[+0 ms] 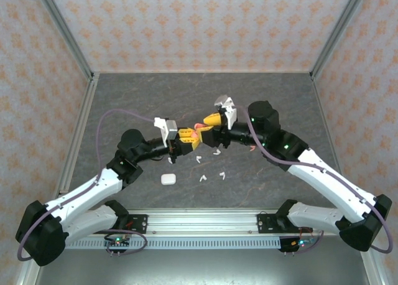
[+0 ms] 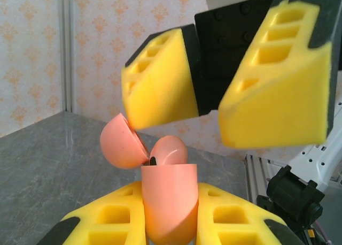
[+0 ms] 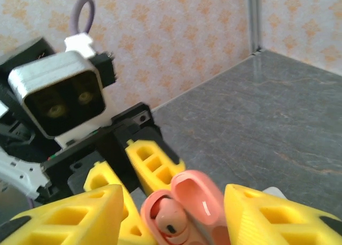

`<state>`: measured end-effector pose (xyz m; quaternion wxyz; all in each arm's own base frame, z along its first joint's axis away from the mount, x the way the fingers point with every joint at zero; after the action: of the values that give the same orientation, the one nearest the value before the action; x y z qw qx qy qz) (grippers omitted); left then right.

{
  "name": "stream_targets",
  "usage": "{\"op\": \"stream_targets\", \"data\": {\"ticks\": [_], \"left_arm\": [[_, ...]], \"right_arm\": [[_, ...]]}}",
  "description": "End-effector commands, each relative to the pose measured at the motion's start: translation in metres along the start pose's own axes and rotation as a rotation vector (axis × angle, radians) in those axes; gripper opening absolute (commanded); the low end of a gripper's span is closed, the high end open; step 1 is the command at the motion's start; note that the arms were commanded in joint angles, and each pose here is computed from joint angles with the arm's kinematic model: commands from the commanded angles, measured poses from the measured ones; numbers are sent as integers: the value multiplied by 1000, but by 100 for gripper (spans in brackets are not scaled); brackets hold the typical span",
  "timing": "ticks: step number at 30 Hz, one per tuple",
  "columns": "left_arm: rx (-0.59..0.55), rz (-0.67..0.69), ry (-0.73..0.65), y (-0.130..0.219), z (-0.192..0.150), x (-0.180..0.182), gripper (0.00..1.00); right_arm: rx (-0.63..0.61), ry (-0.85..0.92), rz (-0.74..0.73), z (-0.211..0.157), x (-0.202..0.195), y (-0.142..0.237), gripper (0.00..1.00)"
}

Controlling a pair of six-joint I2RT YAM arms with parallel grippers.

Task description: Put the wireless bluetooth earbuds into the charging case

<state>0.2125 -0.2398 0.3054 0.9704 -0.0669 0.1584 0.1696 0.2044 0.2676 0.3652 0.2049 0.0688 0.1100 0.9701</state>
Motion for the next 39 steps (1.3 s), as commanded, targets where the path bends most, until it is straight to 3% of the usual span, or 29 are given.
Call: {"op": "stream_targets", "data": {"ticks": [1, 5, 12, 17, 21, 27, 39], "left_arm": [[-68, -9, -54, 5, 13, -8, 0], [-75, -11, -57, 6, 12, -8, 0], [-79, -16, -59, 7, 13, -10, 0], [-70, -14, -59, 6, 11, -9, 0], [-66, -13, -58, 6, 11, -9, 0], [-51, -12, -62, 4, 8, -10, 0], [-42, -12, -66, 3, 7, -10, 0]], "right_arm": [[-6, -89, -169, 11, -25, 27, 57], [51, -267, -333, -15, -68, 48, 58], [287, -628, -686, -133, -150, 81, 55], [484, -789, -782, -214, -179, 81, 50], [628, -825, -853, -256, -194, 81, 47], [703, -866, -873, -287, -206, 73, 44], [745, -911, -835, -309, -216, 55, 37]]}}
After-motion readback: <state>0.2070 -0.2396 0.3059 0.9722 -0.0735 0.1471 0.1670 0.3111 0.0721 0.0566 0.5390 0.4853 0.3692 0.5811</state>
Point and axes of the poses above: each hand's point on the last joint's axis, 136 mm out from that joint toward the fingers, its own y axis back along the fingers, its own x axis along the line the jaws close on, z = x × y, the point moved 3 cm from there along y, back along the fingers, and after that the axes turned 11 degrees about y, right-handed, at the moved point
